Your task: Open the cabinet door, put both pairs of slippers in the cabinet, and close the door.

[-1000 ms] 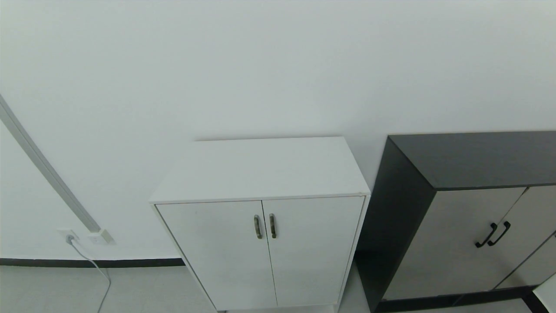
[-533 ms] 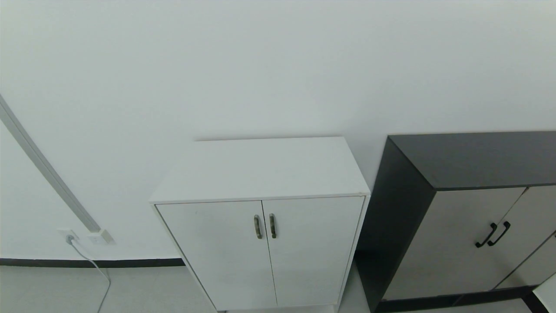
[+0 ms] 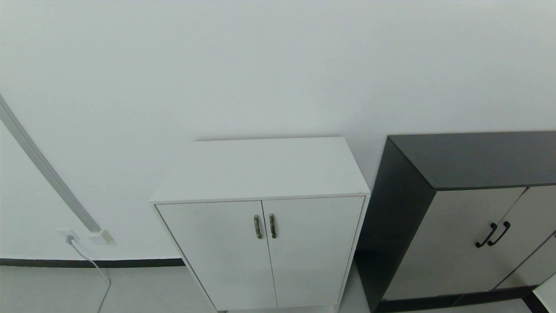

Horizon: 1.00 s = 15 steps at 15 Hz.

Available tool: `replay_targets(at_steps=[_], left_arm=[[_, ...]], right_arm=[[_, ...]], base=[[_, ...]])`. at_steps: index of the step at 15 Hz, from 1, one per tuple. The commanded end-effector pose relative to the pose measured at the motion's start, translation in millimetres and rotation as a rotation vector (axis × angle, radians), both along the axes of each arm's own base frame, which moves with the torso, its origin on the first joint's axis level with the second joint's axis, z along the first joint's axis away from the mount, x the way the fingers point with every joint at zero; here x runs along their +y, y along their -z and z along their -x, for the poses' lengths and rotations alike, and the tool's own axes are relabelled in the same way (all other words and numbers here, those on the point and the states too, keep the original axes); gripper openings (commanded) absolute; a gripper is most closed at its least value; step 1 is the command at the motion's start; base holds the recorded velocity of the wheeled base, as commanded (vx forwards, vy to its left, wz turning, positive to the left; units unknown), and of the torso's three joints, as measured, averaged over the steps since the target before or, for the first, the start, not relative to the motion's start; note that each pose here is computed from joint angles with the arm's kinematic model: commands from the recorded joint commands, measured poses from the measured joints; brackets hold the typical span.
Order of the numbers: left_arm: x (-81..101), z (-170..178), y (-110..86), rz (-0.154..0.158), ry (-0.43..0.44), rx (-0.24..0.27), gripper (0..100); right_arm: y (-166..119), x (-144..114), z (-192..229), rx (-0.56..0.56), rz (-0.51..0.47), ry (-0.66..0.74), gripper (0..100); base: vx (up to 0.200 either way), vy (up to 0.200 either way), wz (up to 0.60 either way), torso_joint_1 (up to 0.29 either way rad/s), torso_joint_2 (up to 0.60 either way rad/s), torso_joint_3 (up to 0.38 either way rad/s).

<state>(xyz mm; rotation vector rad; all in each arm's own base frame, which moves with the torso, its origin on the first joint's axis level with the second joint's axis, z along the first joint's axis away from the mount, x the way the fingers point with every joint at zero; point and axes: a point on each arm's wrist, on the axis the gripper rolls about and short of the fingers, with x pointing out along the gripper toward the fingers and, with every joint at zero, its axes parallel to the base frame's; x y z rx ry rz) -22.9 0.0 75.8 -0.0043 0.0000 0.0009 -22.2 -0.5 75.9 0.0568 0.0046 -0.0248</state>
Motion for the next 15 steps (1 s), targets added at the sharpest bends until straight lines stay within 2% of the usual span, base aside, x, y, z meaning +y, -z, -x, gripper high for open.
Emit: replay_targets(at_steps=[1, 15], left_arm=[[0.0, 0.0, 0.0, 0.000, -0.001, 0.000, 0], [0.0, 0.0, 0.0, 0.000, -0.001, 0.000, 0]], right_arm=[[0.2, 0.0, 0.6, -0.008, 0.000, 0.000, 0], [0.2, 0.0, 0.6, -0.008, 0.015, -0.003, 0]], base=[[0.000, 0.000, 0.00, 0.000, 0.00, 0.000], [0.000, 0.000, 0.00, 0.000, 0.00, 0.000]])
